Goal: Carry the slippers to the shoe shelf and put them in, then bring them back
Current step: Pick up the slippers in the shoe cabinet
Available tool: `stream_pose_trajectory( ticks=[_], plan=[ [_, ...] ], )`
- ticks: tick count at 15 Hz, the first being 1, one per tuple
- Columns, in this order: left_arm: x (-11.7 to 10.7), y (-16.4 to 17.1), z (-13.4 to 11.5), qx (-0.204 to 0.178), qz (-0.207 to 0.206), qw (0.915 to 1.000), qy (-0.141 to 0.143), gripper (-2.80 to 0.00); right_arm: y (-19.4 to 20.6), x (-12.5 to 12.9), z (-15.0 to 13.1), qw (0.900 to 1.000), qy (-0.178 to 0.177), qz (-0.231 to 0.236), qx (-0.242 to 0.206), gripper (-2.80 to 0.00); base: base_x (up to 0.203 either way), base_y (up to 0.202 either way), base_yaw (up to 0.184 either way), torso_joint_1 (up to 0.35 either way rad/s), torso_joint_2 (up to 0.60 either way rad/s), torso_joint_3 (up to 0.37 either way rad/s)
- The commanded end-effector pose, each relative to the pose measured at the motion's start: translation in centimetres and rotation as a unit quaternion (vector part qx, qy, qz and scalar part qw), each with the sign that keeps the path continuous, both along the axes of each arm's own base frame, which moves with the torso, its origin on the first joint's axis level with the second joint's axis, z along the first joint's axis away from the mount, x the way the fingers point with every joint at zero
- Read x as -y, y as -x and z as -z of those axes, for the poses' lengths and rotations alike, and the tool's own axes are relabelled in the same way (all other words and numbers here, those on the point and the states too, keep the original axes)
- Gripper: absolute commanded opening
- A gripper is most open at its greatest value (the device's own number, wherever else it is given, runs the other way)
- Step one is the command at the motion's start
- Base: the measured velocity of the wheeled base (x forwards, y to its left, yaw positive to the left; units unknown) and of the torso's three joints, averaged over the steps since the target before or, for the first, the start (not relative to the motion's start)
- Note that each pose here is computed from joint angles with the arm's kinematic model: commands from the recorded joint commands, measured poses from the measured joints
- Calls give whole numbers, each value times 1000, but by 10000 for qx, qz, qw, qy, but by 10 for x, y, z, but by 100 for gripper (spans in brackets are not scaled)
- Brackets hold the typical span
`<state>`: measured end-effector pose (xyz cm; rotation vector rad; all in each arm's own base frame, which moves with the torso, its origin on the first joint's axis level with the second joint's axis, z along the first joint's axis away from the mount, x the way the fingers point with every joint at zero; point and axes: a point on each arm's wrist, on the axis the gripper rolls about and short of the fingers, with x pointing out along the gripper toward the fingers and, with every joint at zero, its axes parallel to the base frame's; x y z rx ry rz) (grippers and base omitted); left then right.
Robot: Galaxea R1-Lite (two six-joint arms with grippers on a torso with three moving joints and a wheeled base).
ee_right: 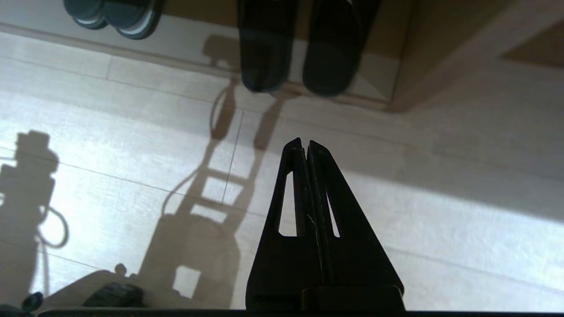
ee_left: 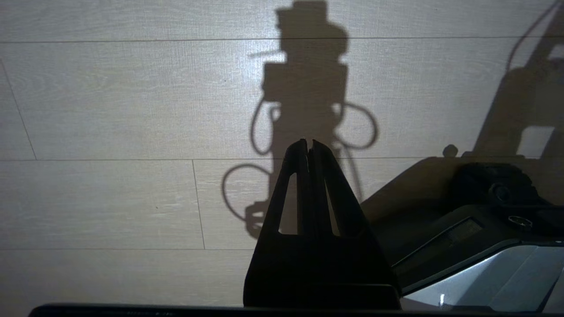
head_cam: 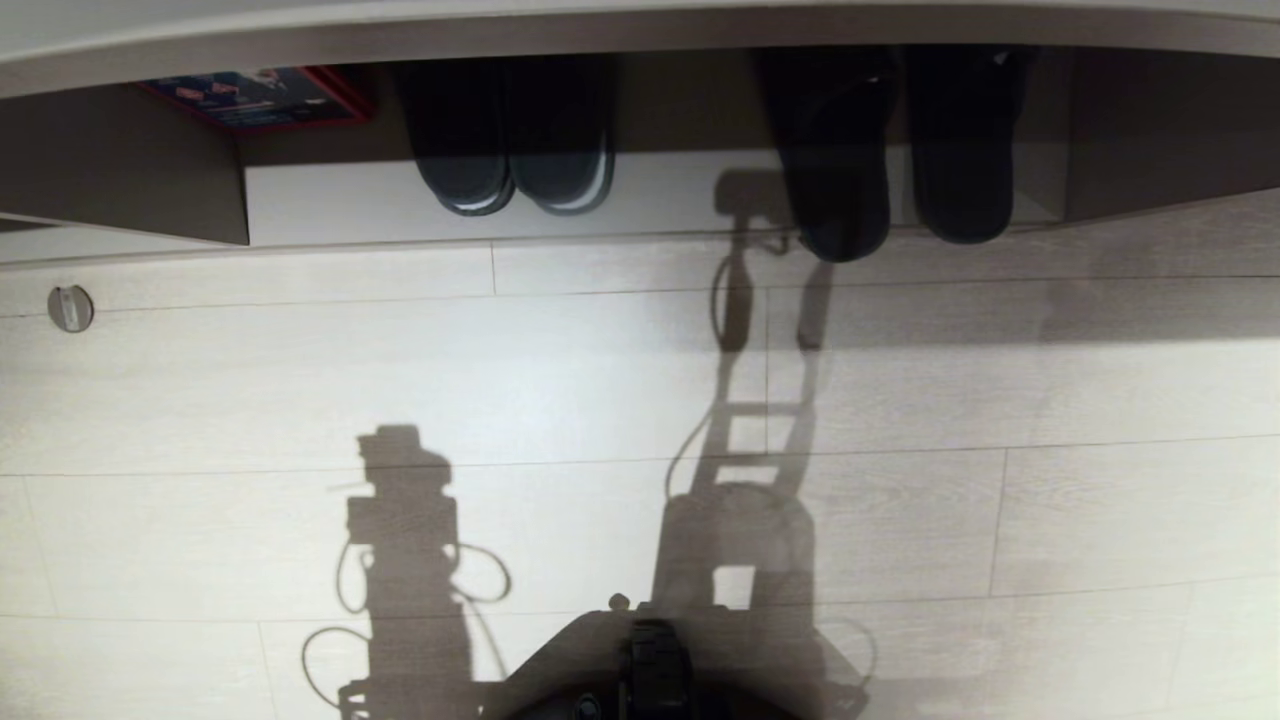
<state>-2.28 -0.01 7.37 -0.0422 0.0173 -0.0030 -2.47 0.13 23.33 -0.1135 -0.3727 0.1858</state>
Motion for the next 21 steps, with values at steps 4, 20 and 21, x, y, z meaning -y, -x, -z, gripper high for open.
stream_pose_trajectory(
  ticks=[4, 20, 21],
  plan=[
    [0, 0, 0, 2, -2, 10000, 4, -280, 25, -1, 18, 9997, -220, 97, 91, -280, 0, 0, 0, 0, 0, 0],
    [0, 0, 0, 2, -2, 10000, 4, -280, -1, -1, 144, 9921, -44, 529, -1135, -280, 0, 0, 0, 0, 0, 0],
    [0, 0, 0, 2, 3, 10000, 4, -280, -1, -1, 145, 9912, -59, 592, -1181, -280, 0, 0, 0, 0, 0, 0]
  ],
)
